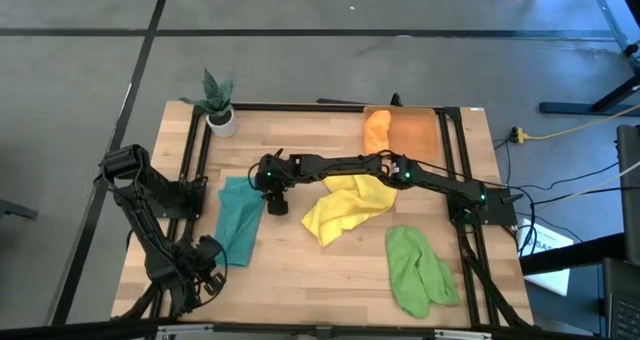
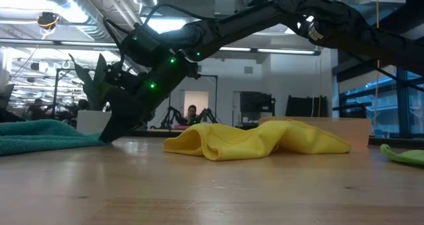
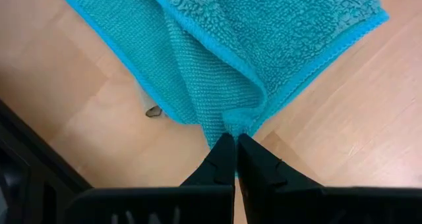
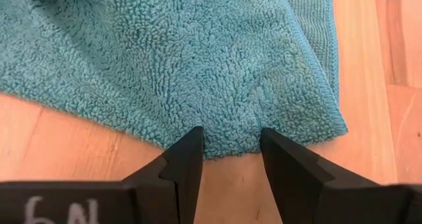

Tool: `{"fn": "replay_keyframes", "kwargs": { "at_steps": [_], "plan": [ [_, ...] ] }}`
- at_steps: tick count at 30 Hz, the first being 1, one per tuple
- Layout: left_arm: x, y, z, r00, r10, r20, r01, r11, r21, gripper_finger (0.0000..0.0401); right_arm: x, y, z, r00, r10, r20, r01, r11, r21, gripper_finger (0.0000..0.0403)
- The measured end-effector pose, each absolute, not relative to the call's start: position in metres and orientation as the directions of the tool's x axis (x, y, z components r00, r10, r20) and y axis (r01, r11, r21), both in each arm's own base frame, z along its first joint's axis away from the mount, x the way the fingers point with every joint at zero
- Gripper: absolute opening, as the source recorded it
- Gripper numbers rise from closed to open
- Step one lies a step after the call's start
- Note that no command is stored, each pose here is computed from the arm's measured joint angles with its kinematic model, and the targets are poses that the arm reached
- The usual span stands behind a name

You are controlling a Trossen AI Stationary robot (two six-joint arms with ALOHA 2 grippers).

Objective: Roll microfiber towels into tight, uniform cylinder then place into a basket
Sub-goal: Roll the blue microfiber towel

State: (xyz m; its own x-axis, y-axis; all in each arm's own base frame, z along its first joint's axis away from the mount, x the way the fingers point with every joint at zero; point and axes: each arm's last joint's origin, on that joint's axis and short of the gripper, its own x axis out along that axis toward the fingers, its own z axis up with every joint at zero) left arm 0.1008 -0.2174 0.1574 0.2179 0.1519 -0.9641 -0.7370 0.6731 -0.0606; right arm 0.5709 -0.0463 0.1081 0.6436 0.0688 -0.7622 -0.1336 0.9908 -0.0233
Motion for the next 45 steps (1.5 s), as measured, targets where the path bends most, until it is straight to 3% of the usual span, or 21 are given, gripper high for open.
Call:
{"fn": "replay_keyframes", "kwargs": {
  "at_steps": [16, 24, 33, 38, 45],
  "plan": [
    [0.103, -0.216, 0.157, 0.221, 0.156, -0.963, -0.738, 0.672, -0.061, 0.0, 0.568, -0.047, 0.122, 0.643, 0.057, -0.764, -0.127, 0.991, -0.033, 0.0157],
    [0.103, -0.216, 0.157, 0.221, 0.156, -0.963, -0.737, 0.673, -0.06, 0.0, 0.574, -0.037, 0.153, 0.74, -0.025, -0.673, -0.083, 0.988, -0.127, 0.0157],
    [0.103, -0.216, 0.157, 0.221, 0.155, -0.963, -0.737, 0.673, -0.061, 0.0, 0.581, -0.018, 0.149, 0.799, 0.018, -0.601, -0.167, 0.967, -0.194, 0.0157],
    [0.103, -0.217, 0.157, 0.221, 0.153, -0.963, -0.737, 0.673, -0.062, 0.0, 0.584, -0.025, 0.123, 0.781, 0.007, -0.624, -0.172, 0.964, -0.204, 0.0157],
    [0.103, -0.217, 0.157, 0.225, 0.145, -0.963, -0.737, 0.672, -0.071, 0.0, 0.581, -0.041, 0.117, 0.753, -0.097, -0.65, -0.093, 0.963, -0.252, 0.0157]
  ]
}}
